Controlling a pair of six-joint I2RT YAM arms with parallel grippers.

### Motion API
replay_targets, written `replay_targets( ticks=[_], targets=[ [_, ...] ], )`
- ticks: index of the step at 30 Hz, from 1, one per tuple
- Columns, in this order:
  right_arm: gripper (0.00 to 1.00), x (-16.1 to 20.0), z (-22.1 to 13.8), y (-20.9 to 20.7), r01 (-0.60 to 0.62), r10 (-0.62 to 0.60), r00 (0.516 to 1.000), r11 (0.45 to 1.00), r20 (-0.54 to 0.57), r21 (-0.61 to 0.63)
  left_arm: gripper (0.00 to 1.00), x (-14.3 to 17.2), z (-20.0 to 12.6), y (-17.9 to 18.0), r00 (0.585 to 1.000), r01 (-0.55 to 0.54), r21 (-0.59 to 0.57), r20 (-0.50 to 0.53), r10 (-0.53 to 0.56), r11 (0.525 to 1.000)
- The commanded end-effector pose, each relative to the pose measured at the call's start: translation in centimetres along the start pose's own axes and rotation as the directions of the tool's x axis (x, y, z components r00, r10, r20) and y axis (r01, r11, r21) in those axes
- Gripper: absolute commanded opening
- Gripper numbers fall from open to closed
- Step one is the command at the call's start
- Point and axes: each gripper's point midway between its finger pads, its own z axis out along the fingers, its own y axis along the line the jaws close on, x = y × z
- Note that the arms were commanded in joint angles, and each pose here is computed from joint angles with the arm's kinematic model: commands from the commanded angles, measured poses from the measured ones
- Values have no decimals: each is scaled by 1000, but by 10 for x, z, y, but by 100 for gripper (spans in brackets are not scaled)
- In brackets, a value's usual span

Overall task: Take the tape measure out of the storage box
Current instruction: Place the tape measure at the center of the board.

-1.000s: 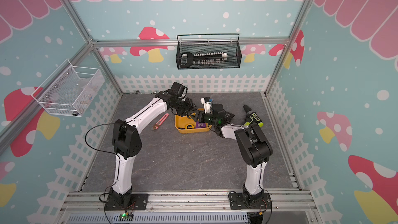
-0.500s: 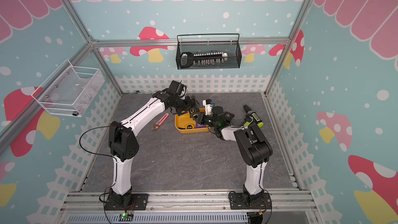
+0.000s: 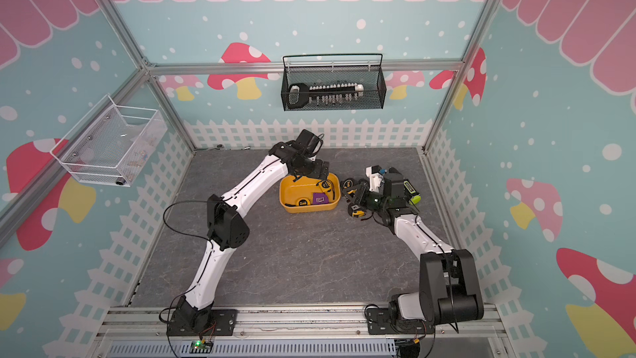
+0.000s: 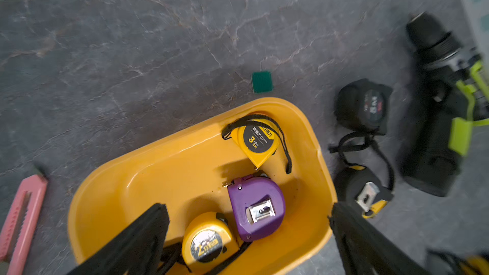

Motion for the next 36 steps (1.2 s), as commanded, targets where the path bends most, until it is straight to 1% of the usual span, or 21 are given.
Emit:
replay_targets(
  ticks=[1,5,7,10,12,13,15,16,18,21,25,28,36],
  targets=[
    [24,63,-5,-32,-134,144,974,989,-174,65,99,17,17,4,989,-139,-83,-69,133,987],
    [26,94,-10,-45,-203,220,949,974,-227,98,99,29,30,1,979,-180,-85,-112,170,980],
    [27,108,-10,-53,-227,251,932,966,-260,119,99,39,36,1,975,-182,-78,-143,170,980],
    [28,120,-6,-65,-252,286,915,956,-284,149,99,52,42,3,968,-190,-83,-182,173,978],
    [31,121,-3,-70,-254,289,914,955,-286,153,99,59,48,2,965,-188,-79,-202,169,979],
    [35,122,-2,-73,-252,291,912,954,-289,164,99,61,51,2,963,-189,-79,-208,169,979],
    [55,123,-2,-75,-250,296,907,951,-301,182,99,65,57,-1,961,-193,-73,-217,174,978],
    [58,122,-3,-75,-241,291,908,951,-302,193,99,67,59,-3,958,-197,-68,-224,177,978],
    [69,117,-9,-74,-210,270,917,952,-294,222,99,71,63,-5,955,-197,-63,-236,177,978],
    [78,98,-24,-69,-142,217,940,950,-262,277,99,76,66,-9,955,-179,-43,-249,163,983],
    [83,69,-46,-60,-83,149,968,949,-202,304,99,80,71,-12,951,-180,-27,-260,167,983],
    [84,54,-58,-55,-57,117,977,949,-176,311,99,85,76,-12,945,-184,-25,-278,170,983],
    [84,46,-56,-52,-54,114,975,956,-192,289,99,102,93,-5,926,-211,-39,-329,187,977]
  ],
)
